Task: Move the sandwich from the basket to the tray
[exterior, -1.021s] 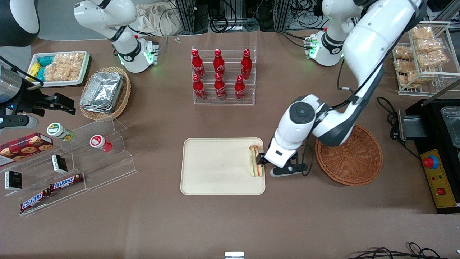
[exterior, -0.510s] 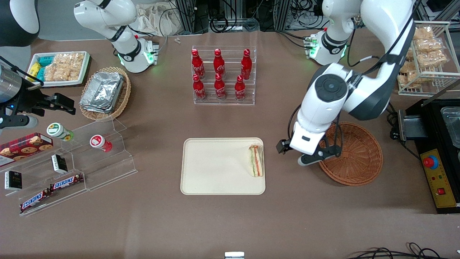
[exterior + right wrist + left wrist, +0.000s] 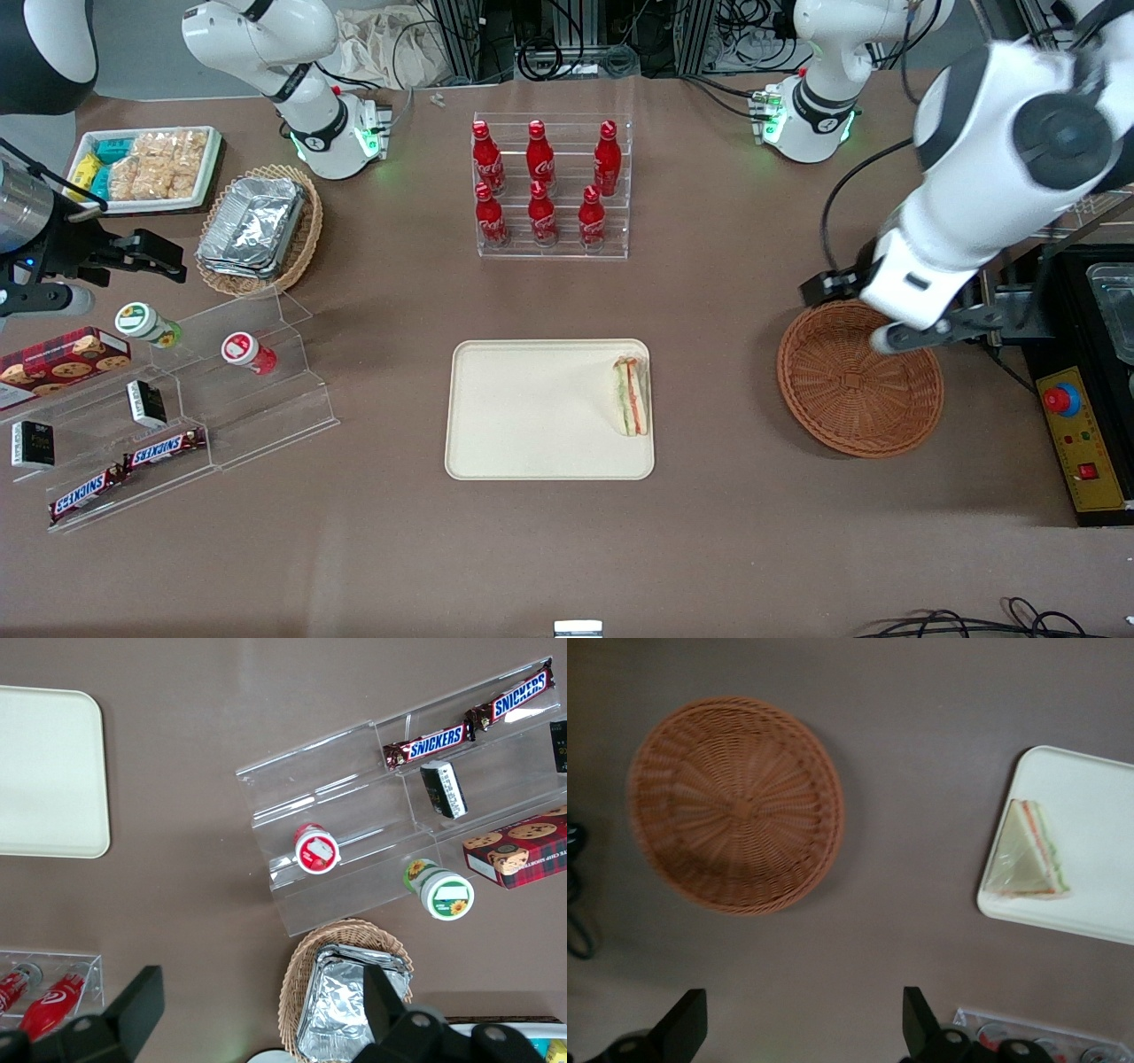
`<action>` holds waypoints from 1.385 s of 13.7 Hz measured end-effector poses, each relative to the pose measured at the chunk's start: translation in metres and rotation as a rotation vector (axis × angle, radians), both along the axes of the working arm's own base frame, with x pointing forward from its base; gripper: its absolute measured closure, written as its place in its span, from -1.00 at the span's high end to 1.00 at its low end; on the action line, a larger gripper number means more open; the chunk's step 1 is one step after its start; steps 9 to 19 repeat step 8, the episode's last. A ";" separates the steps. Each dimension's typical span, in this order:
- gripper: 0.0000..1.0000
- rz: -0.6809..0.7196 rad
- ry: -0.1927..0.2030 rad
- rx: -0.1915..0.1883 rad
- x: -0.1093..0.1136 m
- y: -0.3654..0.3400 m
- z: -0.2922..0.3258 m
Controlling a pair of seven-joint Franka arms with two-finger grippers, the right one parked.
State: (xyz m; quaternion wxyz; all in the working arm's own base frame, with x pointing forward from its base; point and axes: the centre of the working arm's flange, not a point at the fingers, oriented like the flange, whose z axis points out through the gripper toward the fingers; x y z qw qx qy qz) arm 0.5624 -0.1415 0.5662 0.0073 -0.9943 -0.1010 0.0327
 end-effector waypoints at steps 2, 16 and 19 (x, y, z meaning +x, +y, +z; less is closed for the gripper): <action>0.99 -0.018 0.014 0.018 -0.019 0.023 0.025; 0.99 -0.045 0.028 0.024 -0.039 0.034 0.034; 0.99 -0.045 0.028 0.024 -0.039 0.034 0.034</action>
